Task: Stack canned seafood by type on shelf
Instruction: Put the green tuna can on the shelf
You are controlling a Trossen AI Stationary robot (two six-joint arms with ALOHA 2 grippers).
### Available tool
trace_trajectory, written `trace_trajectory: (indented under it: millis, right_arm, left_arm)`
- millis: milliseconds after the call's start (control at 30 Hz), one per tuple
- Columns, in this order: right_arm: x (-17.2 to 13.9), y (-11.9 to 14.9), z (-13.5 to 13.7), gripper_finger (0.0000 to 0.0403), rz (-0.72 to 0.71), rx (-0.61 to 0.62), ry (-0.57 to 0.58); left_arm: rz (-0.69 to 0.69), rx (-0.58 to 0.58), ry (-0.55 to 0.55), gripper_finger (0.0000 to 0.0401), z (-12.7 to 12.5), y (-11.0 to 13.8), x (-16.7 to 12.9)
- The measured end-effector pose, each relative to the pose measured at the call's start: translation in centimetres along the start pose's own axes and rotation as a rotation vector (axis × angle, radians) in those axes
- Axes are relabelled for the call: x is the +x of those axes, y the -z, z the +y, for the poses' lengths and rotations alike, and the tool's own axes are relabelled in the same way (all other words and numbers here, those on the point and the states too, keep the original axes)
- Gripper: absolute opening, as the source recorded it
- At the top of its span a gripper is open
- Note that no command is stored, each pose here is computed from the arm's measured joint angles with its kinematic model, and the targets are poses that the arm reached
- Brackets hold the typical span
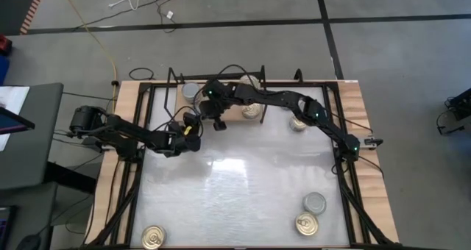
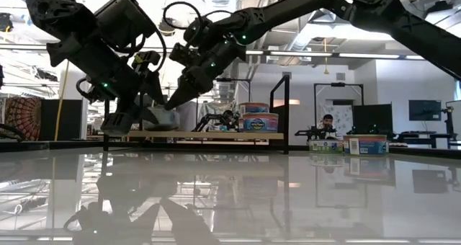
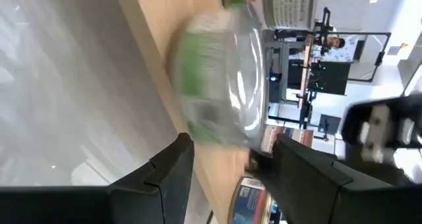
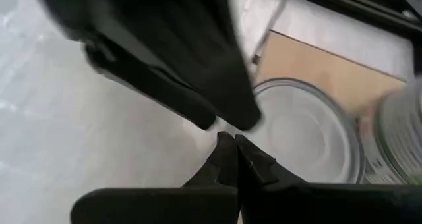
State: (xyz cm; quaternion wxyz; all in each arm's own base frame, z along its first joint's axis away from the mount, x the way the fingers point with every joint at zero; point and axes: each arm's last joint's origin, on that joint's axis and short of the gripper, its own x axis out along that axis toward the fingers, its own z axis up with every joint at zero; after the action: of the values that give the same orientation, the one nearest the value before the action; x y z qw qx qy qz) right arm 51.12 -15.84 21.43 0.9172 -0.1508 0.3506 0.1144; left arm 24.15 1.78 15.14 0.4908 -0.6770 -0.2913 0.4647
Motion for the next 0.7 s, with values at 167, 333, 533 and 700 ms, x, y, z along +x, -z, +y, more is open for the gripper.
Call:
trace_trajectory:
  millis: [167, 333, 533, 700]
  right_arm:
    - [-0.7, 1.2, -1.4, 0.0016, -0.006, 0.132, -0.033]
    - [-0.6, 1.4, -0.9, 0.0016, 0.012, 0.189, -0.082]
    - [-0.6, 1.5, 0.7, 0.0016, 0.108, 0.232, -0.156]
    - [-1.9, 1.4, 1.3, 0.0016, 0.223, 0.327, -0.207]
  left_arm:
    - [-0.018, 0.009, 0.027, 0.0197, -0.7, -0.3, -0.5]
    - [-0.02, 0.083, 0.042, 0.0197, -2.0, -1.0, -1.3]
    - [0.114, 0.276, 0.039, 0.0197, -3.1, -0.7, -2.9]
    - [0.261, 0.519, 0.106, 0.0197, -3.4, 0.3, -5.3]
